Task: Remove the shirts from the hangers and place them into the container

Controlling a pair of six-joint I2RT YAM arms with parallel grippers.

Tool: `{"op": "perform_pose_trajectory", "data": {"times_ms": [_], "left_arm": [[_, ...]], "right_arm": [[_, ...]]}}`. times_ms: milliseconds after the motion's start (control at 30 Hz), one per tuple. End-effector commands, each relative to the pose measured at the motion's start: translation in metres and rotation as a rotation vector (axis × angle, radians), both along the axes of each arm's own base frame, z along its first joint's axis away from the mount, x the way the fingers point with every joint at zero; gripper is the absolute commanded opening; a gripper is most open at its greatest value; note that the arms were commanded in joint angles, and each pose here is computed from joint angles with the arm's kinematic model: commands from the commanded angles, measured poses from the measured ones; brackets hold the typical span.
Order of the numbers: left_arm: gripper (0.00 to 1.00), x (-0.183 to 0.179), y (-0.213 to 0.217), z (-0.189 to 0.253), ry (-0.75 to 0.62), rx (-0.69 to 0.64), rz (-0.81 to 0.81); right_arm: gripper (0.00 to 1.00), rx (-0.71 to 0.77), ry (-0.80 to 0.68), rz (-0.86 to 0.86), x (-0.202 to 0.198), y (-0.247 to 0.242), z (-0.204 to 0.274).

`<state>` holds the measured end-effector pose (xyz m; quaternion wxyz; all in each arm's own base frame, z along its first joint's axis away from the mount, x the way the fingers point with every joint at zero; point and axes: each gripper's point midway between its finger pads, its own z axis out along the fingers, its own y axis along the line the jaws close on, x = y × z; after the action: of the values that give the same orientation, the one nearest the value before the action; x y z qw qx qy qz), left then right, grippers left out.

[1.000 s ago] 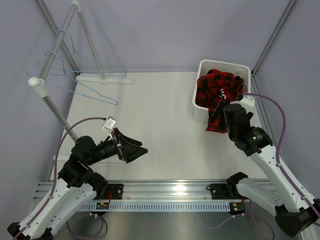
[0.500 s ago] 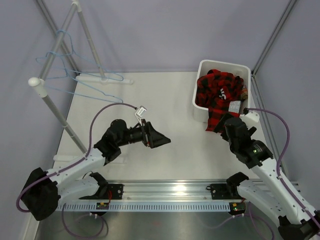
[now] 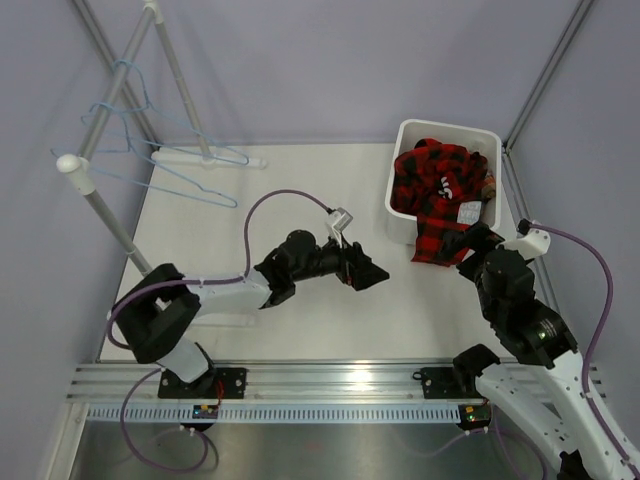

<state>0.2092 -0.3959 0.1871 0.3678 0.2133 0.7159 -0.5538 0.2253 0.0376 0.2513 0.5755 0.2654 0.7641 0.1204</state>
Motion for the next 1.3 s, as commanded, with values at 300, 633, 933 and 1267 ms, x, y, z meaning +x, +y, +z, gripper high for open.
{"op": "perform_pose_trajectory", "data": {"times_ms": [300, 633, 933, 1267], "left_arm": [[0.96, 0.067, -0.065, 0.004, -0.243, -0.088, 0.005], [0.89, 0.088, -0.103, -0.017, -0.177, -0.105, -0.045], [0.82, 0.091, -0.121, -0.037, -0.076, -0.133, -0.090], [0.68, 0.091, -0.137, -0.033, -0.050, -0.162, -0.141]], "right_arm": [[0.99, 0.022, -0.194, 0.084, -0.007, 0.005, 0.090], [0.99, 0.001, -0.244, 0.098, -0.014, 0.001, 0.109], [0.99, 0.003, -0.259, 0.101, -0.013, 0.002, 0.111], [0.99, -0.007, -0.260, 0.086, -0.017, -0.004, 0.108]]}}
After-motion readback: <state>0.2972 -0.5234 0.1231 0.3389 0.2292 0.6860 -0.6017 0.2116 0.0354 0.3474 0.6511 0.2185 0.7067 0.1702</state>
